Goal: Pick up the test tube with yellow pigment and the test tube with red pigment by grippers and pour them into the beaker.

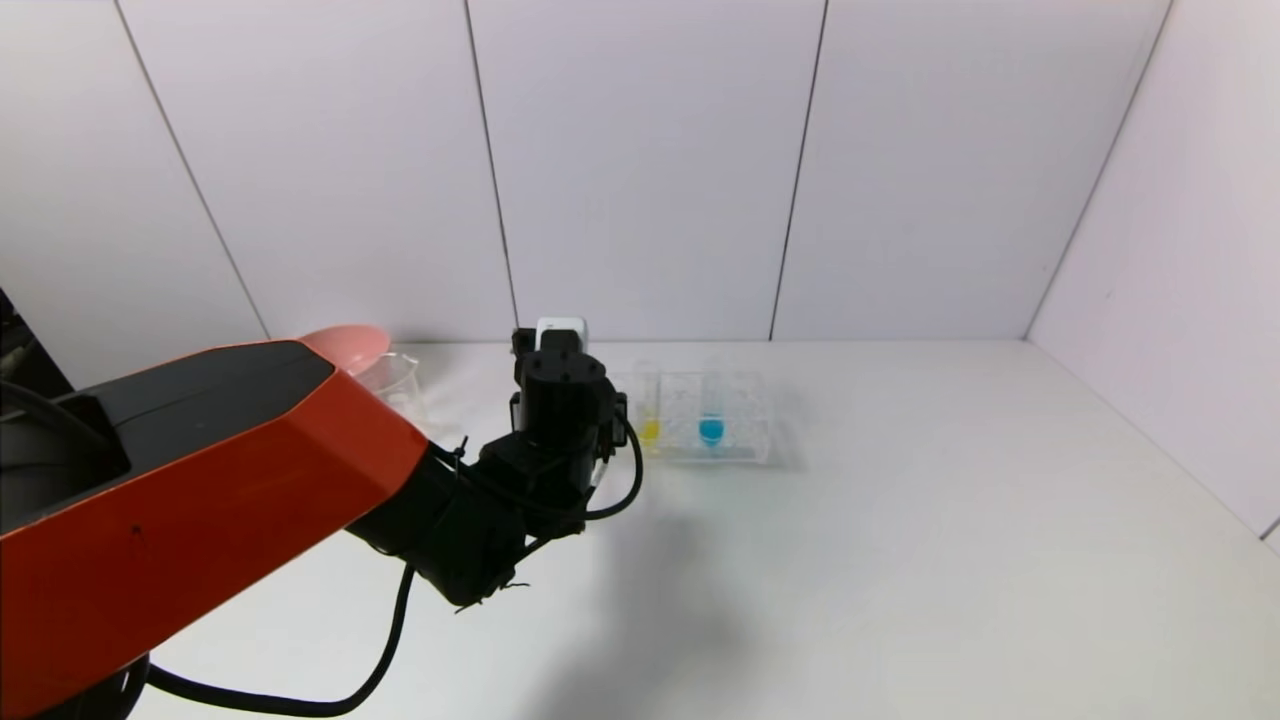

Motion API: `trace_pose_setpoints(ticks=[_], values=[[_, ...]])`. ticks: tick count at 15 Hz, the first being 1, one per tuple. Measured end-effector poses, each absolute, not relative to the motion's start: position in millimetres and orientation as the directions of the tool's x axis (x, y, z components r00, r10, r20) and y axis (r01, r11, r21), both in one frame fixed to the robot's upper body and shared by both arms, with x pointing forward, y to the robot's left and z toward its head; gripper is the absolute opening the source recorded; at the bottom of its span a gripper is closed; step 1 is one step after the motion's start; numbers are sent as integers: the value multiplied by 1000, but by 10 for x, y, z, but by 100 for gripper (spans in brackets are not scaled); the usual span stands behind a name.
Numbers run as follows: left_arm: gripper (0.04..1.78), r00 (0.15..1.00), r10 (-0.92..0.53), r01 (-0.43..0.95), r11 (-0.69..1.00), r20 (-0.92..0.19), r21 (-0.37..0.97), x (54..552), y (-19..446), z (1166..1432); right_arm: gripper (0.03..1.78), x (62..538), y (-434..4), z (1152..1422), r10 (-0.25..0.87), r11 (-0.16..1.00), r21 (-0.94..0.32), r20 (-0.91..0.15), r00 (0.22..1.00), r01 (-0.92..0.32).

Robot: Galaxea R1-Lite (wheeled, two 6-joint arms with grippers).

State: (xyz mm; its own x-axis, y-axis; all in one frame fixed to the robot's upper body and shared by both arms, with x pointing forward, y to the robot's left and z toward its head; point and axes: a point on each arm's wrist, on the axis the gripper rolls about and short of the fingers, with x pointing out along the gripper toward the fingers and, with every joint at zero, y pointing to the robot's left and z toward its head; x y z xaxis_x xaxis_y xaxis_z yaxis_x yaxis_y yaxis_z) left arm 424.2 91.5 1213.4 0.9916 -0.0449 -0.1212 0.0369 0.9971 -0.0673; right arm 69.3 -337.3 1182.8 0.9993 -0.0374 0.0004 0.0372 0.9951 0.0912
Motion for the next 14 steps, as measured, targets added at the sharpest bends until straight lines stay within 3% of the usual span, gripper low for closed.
trace_pose_setpoints(ticks=[5,14], values=[[43,994,-54,47,996,-91,-71,4230,874,12224,171,693,-3373,11828,-37,995,91,1,999,37],[43,997,-83,83,995,5,-53,4106,927,12723,171,693,-3373,11828,-37,995,91,1,999,37]])
